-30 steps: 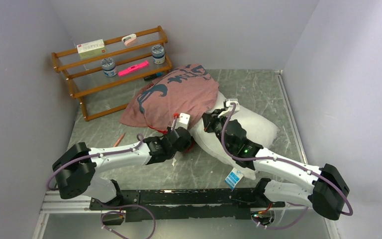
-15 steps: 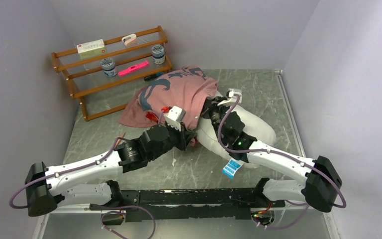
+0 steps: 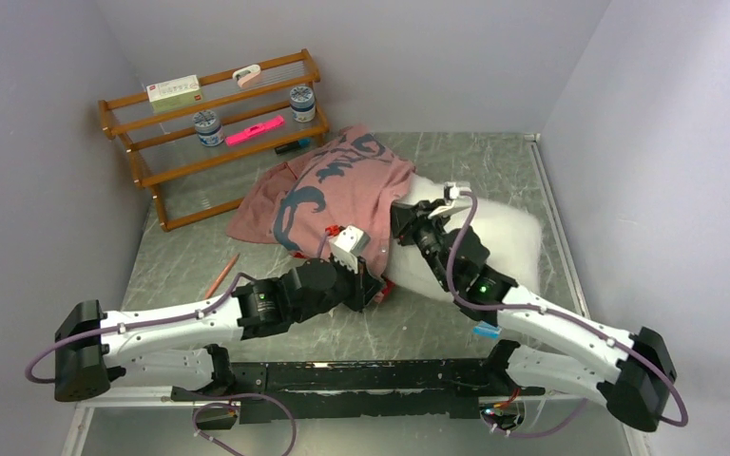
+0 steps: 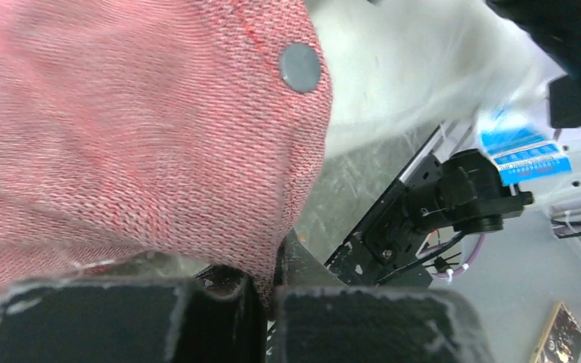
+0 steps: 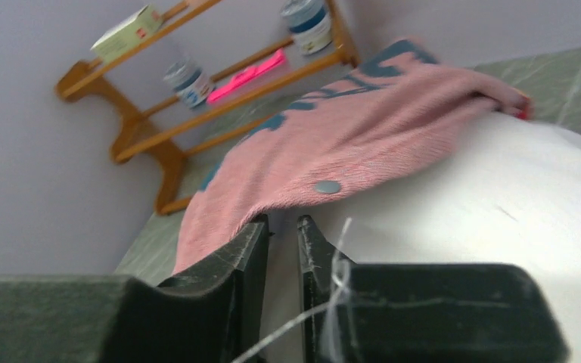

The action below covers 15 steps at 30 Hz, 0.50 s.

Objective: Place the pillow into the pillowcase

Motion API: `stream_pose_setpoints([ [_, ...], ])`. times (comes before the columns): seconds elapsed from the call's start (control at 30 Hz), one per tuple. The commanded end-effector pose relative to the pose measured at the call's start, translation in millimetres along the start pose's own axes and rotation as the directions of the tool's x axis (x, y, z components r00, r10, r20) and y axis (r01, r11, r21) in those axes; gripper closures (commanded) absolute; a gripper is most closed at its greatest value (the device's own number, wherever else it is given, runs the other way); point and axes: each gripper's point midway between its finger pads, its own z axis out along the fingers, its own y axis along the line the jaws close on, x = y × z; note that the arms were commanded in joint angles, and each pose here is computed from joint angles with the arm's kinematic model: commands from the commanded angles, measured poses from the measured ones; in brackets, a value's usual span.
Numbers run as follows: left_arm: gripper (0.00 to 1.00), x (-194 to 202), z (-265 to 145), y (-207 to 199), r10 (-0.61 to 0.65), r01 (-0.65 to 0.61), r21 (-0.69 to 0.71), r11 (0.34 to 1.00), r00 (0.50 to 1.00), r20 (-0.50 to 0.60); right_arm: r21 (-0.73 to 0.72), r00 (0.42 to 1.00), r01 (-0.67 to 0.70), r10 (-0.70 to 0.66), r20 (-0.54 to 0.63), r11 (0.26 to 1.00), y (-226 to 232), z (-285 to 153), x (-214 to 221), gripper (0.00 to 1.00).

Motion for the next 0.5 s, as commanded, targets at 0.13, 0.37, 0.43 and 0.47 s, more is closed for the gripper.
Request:
stream_pose_setpoints([
  [0.13, 0.83, -12, -16, 7, -0.013, 0.015, -0.086, 0.996, 1.000, 0.022, -0.036, 0.961, -0.066, 0.054, -0.272, 0.997, -12, -55, 50, 0.49],
  [0.37, 0.32, -31, -28, 12, 0.018, -0.014, -0.154, 0.988, 0.999, 0.026, 0.113, 0.990, 0.058, -0.043, -0.131, 0.992, -38, -73, -26, 0.16],
  [0.43, 0.29, -45, -31, 15, 0.045, -0.036, -0.198, 0.980, 0.998, 0.042, 0.142, 0.988, 0.128, -0.114, -0.102, 0.982, -42, -70, -41, 0.12],
  [0.47, 0.27, -51, -32, 16, 0.061, -0.049, -0.222, 0.974, 0.997, 0.048, 0.152, 0.983, 0.167, -0.154, -0.098, 0.974, -43, -67, -46, 0.11],
])
